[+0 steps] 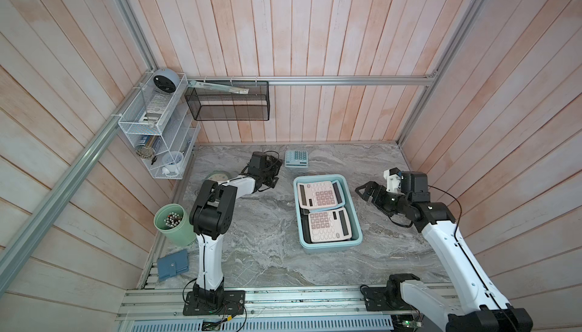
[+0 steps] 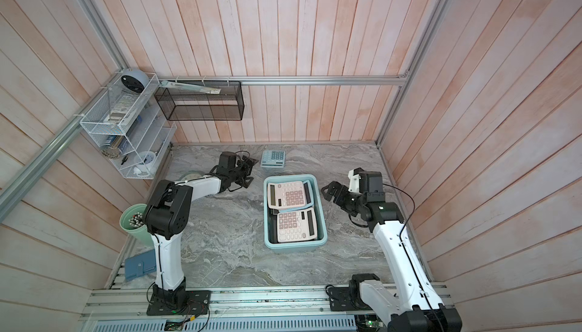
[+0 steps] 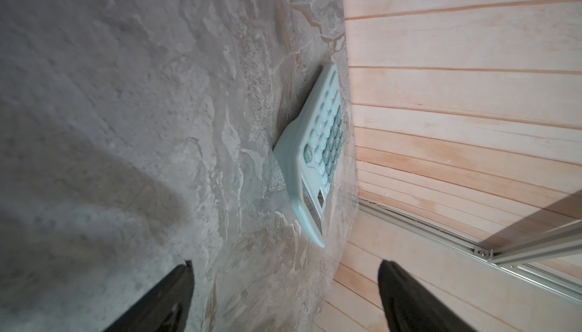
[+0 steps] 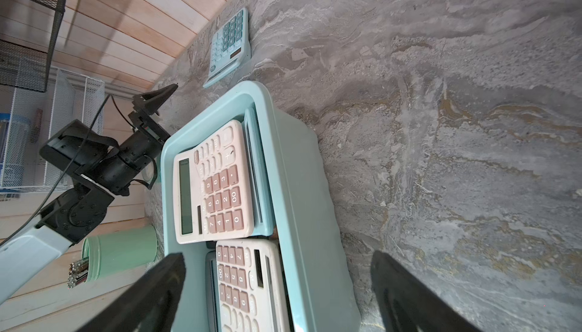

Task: Put the calculator in the storage box
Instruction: Place the calculator in the storage box, then pick up the calculator at the center of the board.

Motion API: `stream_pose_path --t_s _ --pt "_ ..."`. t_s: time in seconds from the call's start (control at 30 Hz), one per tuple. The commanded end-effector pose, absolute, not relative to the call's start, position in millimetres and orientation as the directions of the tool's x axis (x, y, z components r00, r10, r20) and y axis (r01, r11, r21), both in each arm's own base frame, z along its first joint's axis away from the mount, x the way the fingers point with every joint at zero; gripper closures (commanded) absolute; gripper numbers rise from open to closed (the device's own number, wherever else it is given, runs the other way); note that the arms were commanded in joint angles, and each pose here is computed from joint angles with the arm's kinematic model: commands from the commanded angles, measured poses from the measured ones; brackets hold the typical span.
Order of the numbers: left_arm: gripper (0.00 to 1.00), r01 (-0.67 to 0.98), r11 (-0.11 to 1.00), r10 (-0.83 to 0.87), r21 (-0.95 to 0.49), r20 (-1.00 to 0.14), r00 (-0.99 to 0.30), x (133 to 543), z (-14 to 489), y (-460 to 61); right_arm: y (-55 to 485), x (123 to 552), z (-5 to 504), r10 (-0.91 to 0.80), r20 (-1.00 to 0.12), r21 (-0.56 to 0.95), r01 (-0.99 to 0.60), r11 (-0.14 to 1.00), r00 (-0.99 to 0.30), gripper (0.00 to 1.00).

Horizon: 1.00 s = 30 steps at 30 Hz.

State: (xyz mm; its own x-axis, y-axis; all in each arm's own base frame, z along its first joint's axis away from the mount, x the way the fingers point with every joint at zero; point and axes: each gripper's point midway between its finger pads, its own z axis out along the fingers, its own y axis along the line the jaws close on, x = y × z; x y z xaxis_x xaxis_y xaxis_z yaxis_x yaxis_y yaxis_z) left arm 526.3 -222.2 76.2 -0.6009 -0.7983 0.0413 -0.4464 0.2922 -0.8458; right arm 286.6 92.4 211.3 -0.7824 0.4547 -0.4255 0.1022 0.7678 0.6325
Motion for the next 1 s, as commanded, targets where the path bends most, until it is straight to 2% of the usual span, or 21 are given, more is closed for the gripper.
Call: stream_pose_path --t_s 0.0,0.13,0.57,0.87,0.97 --pt "0.11 -0.417 0.198 -0.824 -0.887 0.08 -0.561 545.2 92.2 -236.1 87.8 285.9 210.8 0.461 -0.425 0.619 0.122 0.776 -0.779 0.02" --pt "0.26 -0.441 0.168 -0.825 -0.882 0.118 -0.552 554.0 80.7 -250.7 90.9 286.9 207.5 0.459 -0.412 0.628 0.12 0.769 -0.787 0.02" --pt "0.44 -0.51 0.104 -0.84 -0.854 0.2 -0.505 572.7 43.6 -268.8 93.3 289.6 206.4 0.443 -0.406 0.629 0.107 0.77 -0.799 0.02" --pt "0.74 -0.512 0.115 -0.845 -0.852 0.187 -0.501 579.9 40.6 -268.8 94.4 286.9 204.4 0.432 -0.407 0.628 0.097 0.772 -0.805 0.02" --pt "0.91 -0.508 0.115 -0.846 -0.853 0.184 -0.501 579.5 40.8 -267.3 94.2 286.7 202.0 0.43 -0.402 0.625 0.101 0.774 -0.808 0.02"
